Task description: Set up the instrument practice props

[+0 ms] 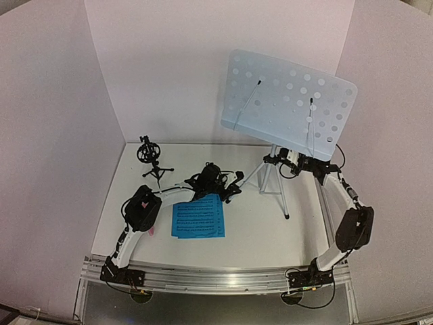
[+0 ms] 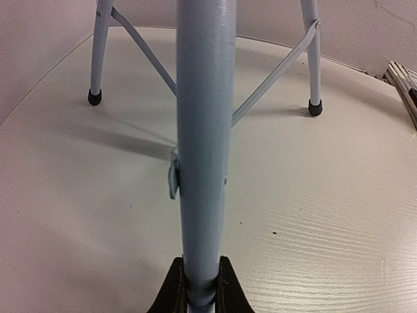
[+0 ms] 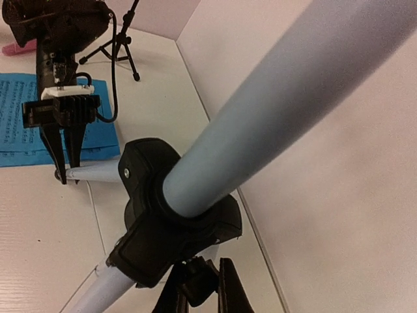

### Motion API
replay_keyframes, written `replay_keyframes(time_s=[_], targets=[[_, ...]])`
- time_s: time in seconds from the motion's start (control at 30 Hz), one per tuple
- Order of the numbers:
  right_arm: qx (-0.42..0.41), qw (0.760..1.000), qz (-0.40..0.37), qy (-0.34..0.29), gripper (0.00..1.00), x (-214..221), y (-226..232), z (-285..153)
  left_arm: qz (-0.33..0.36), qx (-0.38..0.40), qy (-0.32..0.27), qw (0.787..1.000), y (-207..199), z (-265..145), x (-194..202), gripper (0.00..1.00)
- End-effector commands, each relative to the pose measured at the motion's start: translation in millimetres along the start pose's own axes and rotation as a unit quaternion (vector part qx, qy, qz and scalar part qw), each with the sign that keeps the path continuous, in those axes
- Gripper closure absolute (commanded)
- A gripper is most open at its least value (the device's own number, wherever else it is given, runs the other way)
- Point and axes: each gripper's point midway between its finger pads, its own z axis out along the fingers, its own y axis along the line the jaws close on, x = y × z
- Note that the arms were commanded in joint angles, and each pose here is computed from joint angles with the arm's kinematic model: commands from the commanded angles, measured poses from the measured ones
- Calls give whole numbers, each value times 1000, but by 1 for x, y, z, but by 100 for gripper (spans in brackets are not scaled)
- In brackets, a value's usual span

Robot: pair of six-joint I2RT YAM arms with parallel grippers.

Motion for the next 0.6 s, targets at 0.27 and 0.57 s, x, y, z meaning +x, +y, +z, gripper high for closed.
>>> replay_keyframes(time_s=[0.27, 0.57], targets=[[-162, 928, 318, -106, 100, -18, 22, -3, -2, -66, -5, 998, 39, -7, -2, 100], [-186, 886, 410, -107, 86, -16, 17, -5, 4, -68, -6, 998, 41, -8, -2, 100]])
